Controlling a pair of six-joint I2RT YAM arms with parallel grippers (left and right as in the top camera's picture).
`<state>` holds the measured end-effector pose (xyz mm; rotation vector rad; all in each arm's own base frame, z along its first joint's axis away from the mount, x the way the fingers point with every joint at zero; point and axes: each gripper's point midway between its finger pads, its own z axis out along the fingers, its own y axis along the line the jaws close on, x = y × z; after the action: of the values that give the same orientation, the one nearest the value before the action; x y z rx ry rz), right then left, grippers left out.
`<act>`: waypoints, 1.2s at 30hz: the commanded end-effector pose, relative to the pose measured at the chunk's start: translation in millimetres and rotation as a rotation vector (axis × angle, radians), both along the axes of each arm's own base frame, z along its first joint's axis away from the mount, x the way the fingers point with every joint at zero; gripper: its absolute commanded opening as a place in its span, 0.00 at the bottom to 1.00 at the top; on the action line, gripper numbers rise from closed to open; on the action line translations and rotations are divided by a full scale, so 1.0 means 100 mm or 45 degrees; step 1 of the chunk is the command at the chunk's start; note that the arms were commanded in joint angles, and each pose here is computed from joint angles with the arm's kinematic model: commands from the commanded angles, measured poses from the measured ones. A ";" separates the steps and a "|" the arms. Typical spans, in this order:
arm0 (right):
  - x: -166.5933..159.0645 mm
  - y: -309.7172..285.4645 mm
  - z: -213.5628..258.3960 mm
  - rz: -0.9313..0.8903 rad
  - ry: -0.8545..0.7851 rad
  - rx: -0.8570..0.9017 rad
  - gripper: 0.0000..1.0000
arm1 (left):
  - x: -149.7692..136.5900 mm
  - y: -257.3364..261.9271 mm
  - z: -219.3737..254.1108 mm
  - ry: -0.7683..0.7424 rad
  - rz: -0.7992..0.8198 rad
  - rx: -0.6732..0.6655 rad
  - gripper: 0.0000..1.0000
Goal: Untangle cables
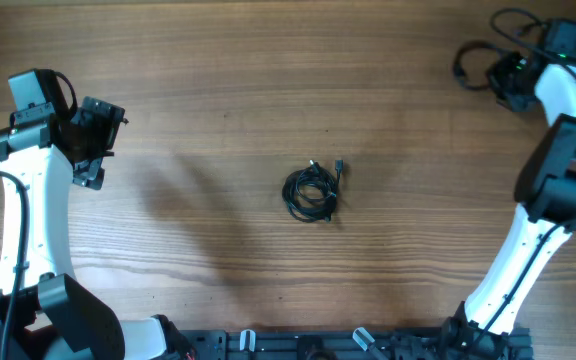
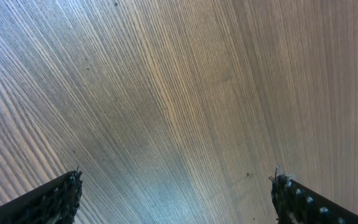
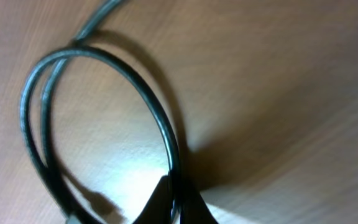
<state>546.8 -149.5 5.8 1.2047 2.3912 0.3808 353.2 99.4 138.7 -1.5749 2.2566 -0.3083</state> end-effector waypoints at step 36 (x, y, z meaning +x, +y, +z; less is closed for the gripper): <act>-2.17 2.26 3.13 0.937 -0.031 0.029 0.96 | -0.33 -1.81 0.03 0.064 -1.046 -0.147 1.00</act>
<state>337.2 34.7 330.9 0.3578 2.6661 0.4898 327.0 -59.1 134.2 -0.7459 2.8331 -0.5908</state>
